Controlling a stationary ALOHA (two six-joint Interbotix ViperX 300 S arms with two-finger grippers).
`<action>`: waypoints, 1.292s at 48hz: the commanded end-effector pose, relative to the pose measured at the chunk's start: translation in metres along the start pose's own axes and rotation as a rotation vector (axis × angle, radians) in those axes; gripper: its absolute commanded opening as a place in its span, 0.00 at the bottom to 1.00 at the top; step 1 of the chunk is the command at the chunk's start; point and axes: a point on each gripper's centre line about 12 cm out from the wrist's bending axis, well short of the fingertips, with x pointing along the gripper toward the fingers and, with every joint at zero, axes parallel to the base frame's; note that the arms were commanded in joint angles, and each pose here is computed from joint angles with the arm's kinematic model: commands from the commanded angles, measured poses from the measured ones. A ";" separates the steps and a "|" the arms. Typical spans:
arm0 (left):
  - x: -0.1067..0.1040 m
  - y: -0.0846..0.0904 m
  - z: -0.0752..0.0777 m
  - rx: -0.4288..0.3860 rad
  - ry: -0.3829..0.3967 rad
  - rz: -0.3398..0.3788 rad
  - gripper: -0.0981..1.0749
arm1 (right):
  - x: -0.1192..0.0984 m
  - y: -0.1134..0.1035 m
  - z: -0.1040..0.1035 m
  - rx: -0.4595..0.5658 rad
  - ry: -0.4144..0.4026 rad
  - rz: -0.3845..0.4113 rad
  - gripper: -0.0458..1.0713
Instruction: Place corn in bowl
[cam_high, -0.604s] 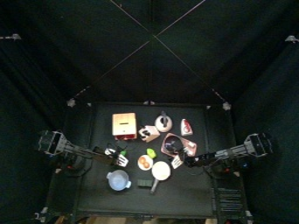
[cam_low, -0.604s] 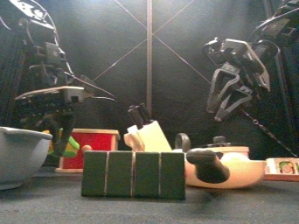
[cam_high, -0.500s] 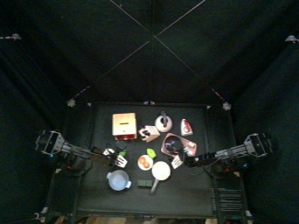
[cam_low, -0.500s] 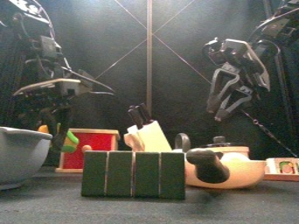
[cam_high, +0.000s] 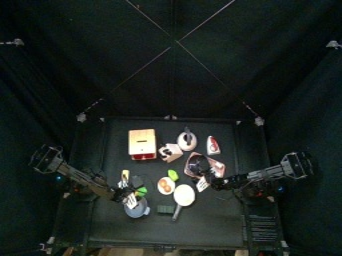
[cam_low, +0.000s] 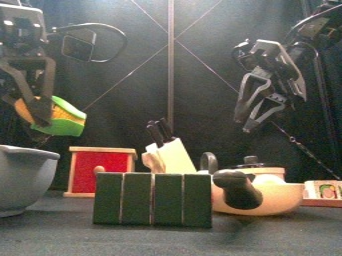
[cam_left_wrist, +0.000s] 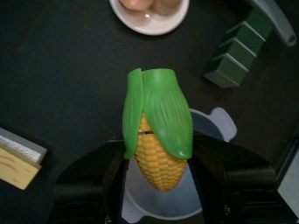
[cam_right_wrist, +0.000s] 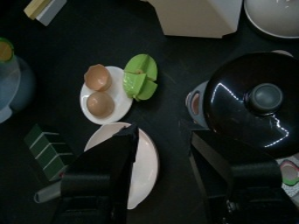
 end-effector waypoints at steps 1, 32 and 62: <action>-0.005 -0.011 -0.008 0.031 0.002 -0.059 0.69 | -0.006 0.008 0.013 0.031 -0.027 0.031 0.75; 0.005 -0.004 -0.043 0.039 0.082 -0.106 0.71 | -0.005 0.012 0.014 0.059 -0.015 0.031 0.75; 0.005 -0.007 -0.036 -0.112 0.113 -0.147 0.86 | 0.003 -0.002 -0.003 0.029 0.025 0.013 0.75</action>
